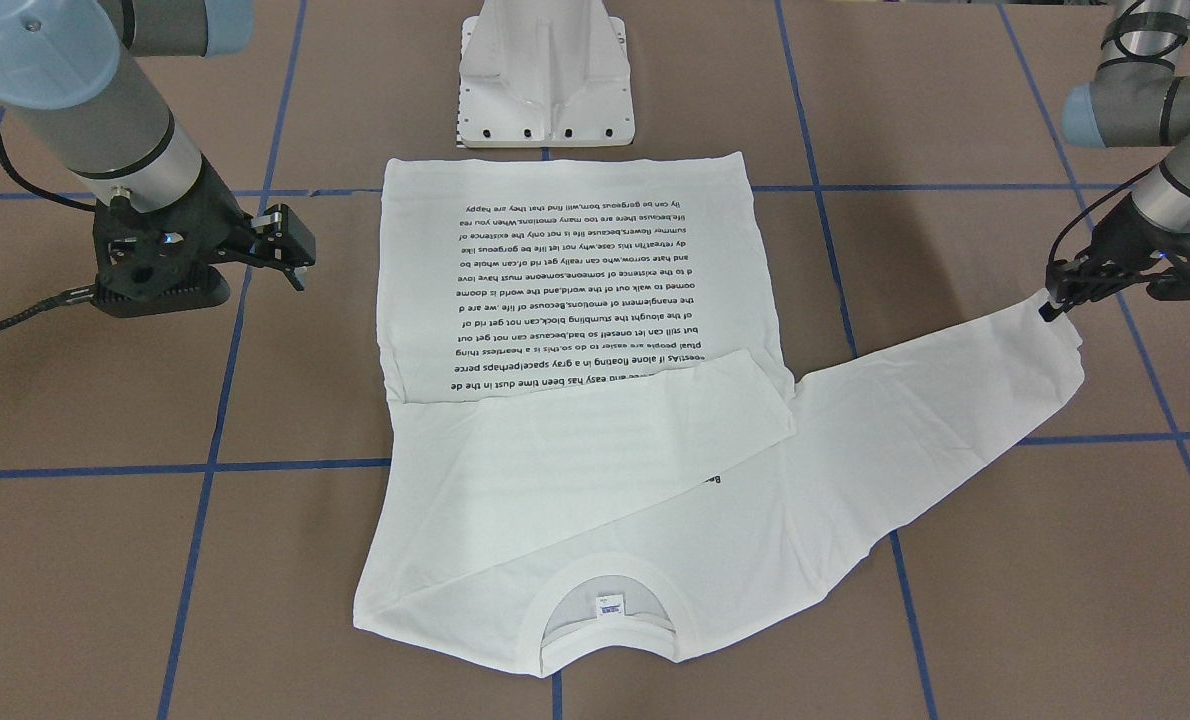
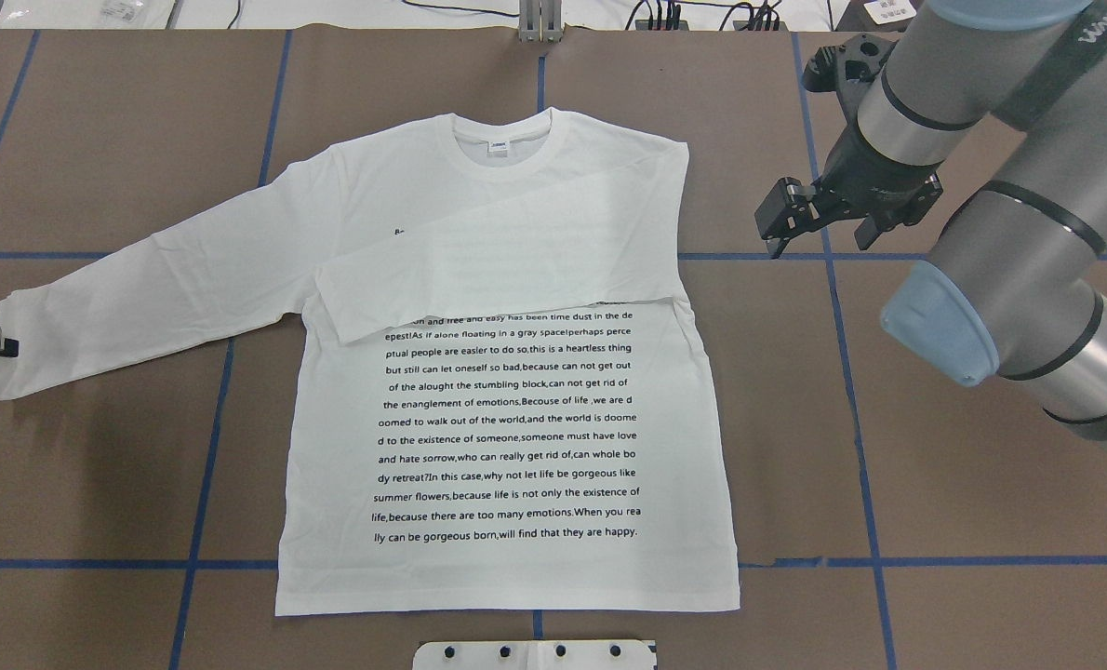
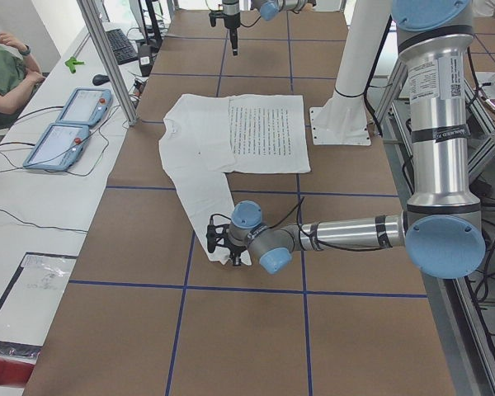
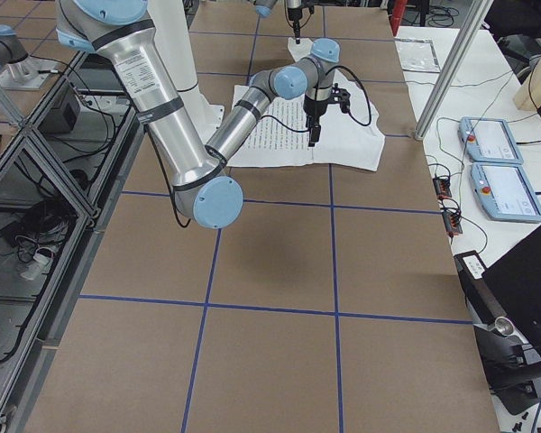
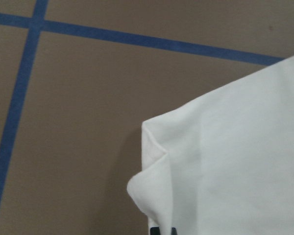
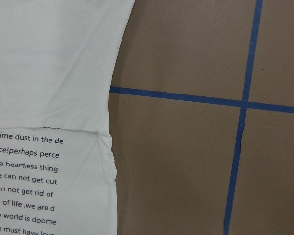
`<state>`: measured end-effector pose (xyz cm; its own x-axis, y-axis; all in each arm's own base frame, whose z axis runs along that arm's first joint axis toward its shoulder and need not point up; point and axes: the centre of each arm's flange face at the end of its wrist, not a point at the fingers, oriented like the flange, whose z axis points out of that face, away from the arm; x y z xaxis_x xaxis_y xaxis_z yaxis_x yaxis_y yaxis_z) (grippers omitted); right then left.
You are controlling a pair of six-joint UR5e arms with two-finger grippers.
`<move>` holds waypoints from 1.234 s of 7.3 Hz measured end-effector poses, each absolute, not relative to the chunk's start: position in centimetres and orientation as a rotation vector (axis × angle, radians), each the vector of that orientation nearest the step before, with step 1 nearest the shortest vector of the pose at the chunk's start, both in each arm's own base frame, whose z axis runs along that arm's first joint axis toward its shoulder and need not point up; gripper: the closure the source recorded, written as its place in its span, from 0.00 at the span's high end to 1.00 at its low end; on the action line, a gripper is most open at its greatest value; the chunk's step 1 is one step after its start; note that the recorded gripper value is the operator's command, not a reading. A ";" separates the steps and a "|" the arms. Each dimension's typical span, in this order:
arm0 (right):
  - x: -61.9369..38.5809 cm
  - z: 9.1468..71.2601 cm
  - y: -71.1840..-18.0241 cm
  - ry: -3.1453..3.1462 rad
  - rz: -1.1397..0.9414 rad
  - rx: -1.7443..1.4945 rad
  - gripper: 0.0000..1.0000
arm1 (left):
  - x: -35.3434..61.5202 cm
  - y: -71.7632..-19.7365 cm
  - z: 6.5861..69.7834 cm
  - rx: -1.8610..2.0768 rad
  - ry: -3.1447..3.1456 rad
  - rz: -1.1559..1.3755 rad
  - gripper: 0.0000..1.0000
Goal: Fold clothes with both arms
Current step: 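Move the left gripper to the sleeve cuff nearest it, then grasp the sleeve with the left gripper and fold it across the shirt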
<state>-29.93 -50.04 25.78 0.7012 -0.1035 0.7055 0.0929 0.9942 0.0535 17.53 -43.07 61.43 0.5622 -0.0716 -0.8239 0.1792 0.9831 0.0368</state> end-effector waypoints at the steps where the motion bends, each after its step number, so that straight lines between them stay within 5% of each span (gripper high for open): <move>1: -29.3 26.5 -49.4 -0.780 -0.106 0.014 1.00 | 18.5 -44.0 57.4 0.092 0.987 -0.135 0.00; 5: -27.0 29.4 -48.0 -0.752 -0.086 0.017 1.00 | 27.1 -53.6 33.8 -0.055 1.092 -0.215 0.00; 9: -26.1 31.8 -47.4 -0.761 -0.087 0.028 1.00 | 33.3 -57.4 10.2 -0.161 1.255 -0.266 0.00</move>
<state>-26.11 -47.37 31.80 0.7206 -0.0889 0.6876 0.0684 0.9960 0.0571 33.29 -57.42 10.21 0.2857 -0.2857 -0.9147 0.1105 0.9580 -0.2647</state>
